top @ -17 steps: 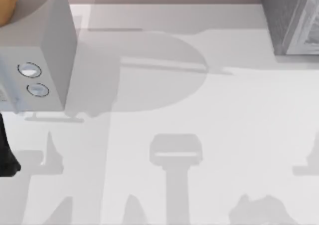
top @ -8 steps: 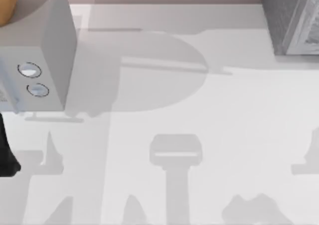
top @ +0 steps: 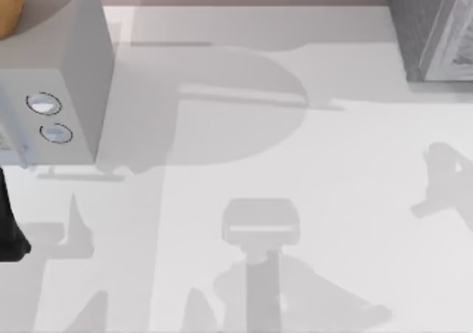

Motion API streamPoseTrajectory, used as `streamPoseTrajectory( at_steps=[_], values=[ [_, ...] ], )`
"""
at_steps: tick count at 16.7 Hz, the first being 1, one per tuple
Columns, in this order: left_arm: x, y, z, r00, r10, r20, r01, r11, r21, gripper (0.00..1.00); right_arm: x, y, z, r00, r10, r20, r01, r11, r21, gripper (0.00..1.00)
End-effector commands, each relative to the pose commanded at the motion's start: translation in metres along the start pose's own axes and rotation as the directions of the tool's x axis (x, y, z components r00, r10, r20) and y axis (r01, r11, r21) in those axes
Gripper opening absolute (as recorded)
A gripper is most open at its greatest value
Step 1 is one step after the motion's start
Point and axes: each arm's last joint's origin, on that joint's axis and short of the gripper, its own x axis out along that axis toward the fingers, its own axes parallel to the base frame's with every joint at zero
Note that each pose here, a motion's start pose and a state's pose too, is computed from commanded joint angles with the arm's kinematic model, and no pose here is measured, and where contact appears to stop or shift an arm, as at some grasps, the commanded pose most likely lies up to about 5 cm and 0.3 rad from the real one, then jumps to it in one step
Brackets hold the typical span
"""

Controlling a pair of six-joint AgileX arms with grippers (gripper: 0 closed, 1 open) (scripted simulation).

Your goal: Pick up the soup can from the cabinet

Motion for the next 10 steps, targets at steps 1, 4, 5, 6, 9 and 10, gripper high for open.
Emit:
streamPoseTrajectory(
  at_steps=[1, 4, 5, 6, 9, 10],
  values=[
    [0.0, 0.0, 0.0, 1.0, 0.0, 0.0, 0.0, 1.0, 0.0, 1.0, 0.014, -0.007, 0.002, 0.999, 0.042, -0.004, -0.042, 0.999, 0.0, 0.0],
    [0.0, 0.0, 0.0, 1.0, 0.0, 0.0, 0.0, 1.0, 0.0, 1.0, 0.059, -0.037, -0.012, 0.986, 0.162, -0.04, -0.161, 0.987, 0.021, 0.0],
    [0.0, 0.0, 0.0, 1.0, 0.0, 0.0, 0.0, 1.0, 0.0, 1.0, 0.073, -0.048, -0.021, 0.979, 0.198, -0.049, -0.197, 0.98, 0.03, 0.0],
    [0.0, 0.0, 0.0, 1.0, 0.0, 0.0, 0.0, 1.0, 0.0, 1.0, 0.084, -0.06, -0.031, 0.971, 0.232, -0.053, -0.23, 0.973, 0.036, 0.0],
    [0.0, 0.0, 0.0, 1.0, 0.0, 0.0, 0.0, 1.0, 0.0, 1.0, 0.106, -0.094, -0.065, 0.947, 0.317, -0.05, -0.315, 0.948, 0.04, 0.0],
    [0.0, 0.0, 0.0, 1.0, 0.0, 0.0, 0.0, 1.0, 0.0, 1.0, 0.11, -0.104, -0.076, 0.94, 0.339, -0.046, -0.337, 0.941, 0.036, 0.0]
  ],
)
